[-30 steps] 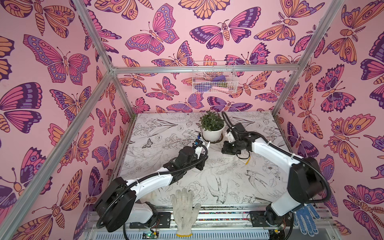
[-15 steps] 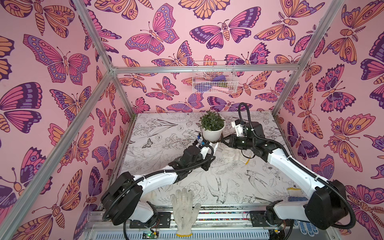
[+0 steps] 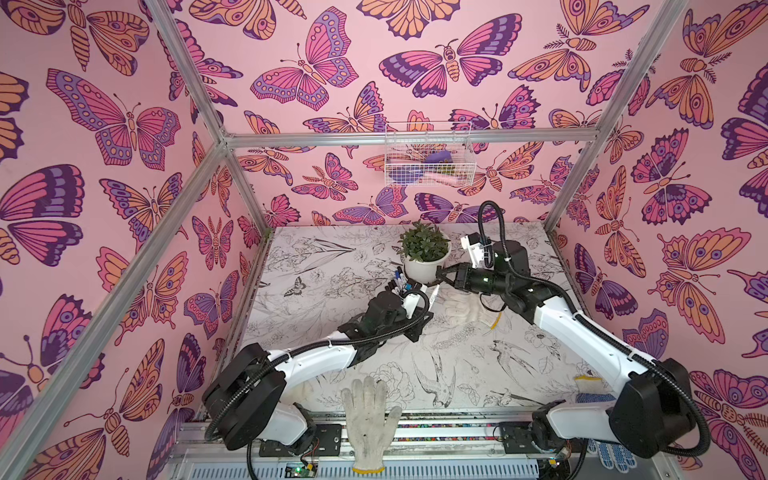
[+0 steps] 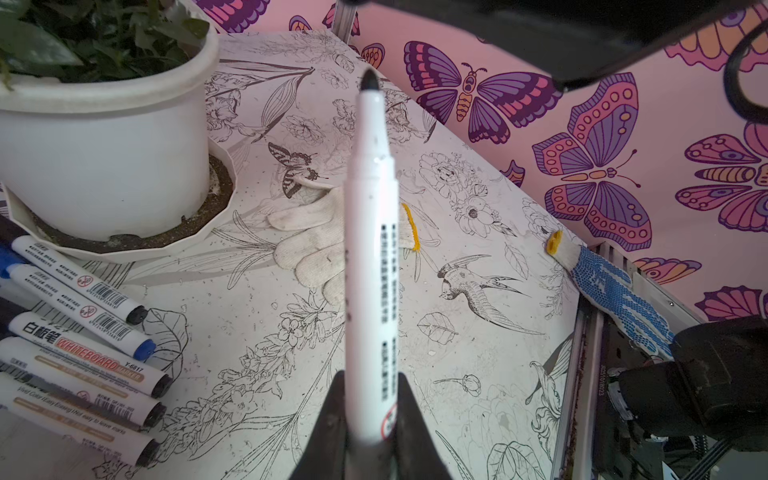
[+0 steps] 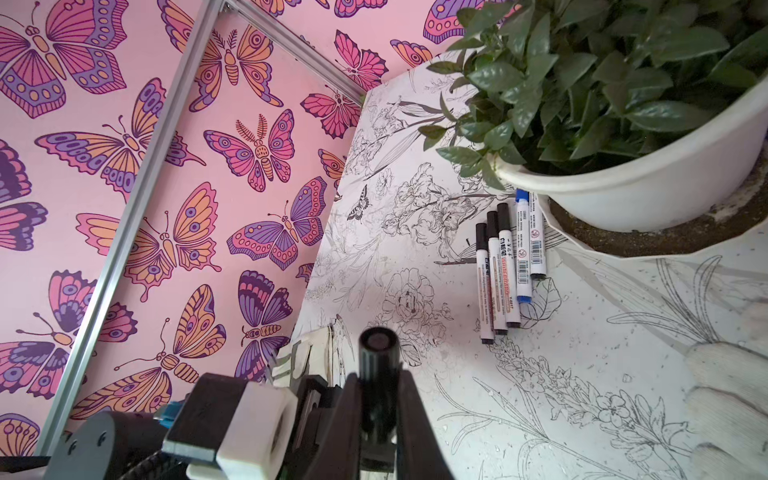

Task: Insert the pens into the pen caps
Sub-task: 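Lift the black cap with the right gripper toward the left gripper's marker, then align the black cap over the white marker tip with the right gripper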

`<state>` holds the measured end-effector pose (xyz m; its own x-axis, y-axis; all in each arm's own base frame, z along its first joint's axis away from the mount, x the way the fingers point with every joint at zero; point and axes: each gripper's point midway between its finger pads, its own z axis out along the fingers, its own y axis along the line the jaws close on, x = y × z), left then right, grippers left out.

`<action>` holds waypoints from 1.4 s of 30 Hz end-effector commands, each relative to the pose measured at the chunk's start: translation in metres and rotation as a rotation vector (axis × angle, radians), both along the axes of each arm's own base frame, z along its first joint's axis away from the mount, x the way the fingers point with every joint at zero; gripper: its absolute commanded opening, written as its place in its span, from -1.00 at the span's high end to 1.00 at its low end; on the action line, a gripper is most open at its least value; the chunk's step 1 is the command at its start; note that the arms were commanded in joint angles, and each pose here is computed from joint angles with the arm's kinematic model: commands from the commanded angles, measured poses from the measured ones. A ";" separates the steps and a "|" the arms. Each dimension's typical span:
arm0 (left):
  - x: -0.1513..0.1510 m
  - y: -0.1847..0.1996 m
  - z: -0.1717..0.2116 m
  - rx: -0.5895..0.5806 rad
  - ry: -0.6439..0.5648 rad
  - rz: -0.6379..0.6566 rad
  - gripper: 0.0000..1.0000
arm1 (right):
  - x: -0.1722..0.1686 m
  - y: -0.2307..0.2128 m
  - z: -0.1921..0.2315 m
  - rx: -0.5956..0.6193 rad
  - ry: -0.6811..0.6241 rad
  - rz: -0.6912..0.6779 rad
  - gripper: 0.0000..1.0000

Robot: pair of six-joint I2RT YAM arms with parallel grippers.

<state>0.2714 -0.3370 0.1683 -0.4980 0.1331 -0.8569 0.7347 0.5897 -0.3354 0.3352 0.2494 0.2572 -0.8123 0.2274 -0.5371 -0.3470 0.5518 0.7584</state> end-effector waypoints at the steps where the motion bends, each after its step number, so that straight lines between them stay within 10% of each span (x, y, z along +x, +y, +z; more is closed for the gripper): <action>1: 0.001 -0.006 0.010 -0.020 -0.028 -0.017 1.00 | -0.001 -0.002 0.002 0.000 -0.020 0.008 1.00; 42: 0.004 -0.002 0.013 -0.025 -0.040 0.009 1.00 | -0.008 -0.010 -0.020 -0.074 0.007 0.018 1.00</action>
